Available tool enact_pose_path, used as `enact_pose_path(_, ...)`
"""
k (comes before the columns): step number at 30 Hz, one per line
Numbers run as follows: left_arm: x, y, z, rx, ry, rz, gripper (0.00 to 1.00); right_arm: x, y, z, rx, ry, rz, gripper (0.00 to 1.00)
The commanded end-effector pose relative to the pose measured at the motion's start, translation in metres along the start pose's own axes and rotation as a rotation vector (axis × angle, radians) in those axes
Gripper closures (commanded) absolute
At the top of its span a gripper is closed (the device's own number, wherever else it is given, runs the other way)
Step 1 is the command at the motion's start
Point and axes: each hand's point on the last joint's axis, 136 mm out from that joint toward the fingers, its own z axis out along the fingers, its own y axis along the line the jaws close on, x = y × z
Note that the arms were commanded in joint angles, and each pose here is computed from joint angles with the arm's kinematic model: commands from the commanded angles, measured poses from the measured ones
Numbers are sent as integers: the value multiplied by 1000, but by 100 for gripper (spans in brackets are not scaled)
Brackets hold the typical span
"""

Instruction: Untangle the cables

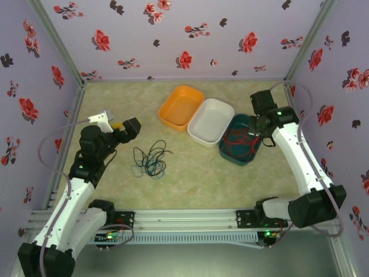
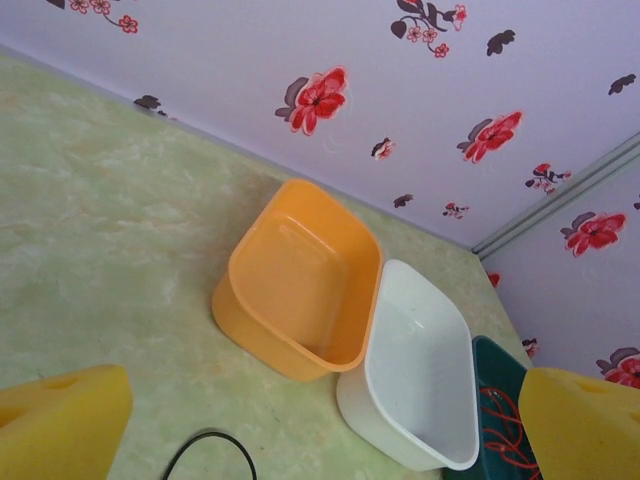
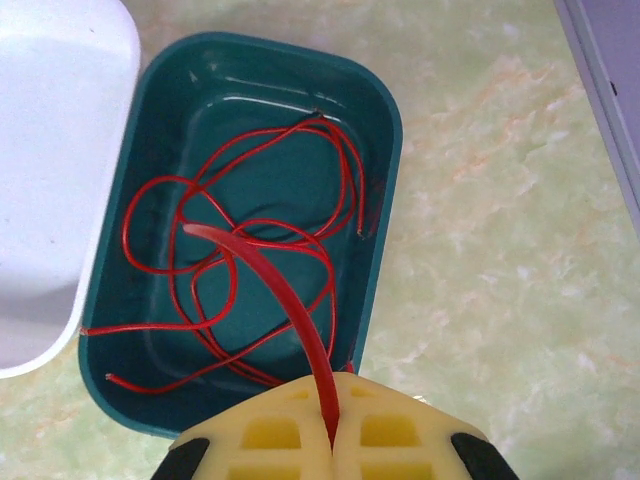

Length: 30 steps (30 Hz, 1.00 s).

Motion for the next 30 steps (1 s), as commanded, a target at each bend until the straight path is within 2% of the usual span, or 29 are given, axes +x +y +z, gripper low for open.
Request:
enact_pose_path(1,2,8,-1,-25,-7,-6,0,-14,3,6,10,-31,-16,100)
enact_pose_path(16,8,11,-3,-35,7,-6,0,-35,44,65,-126,-17,36,100)
enact_pose_path(27,11,13,-4,-41,12,-9,0,-25,33,121,-187,24,145,100)
enact_pose_path(30,12,14,-3,-43,17,-12,0,-18,21,136,-155,42,166,99)
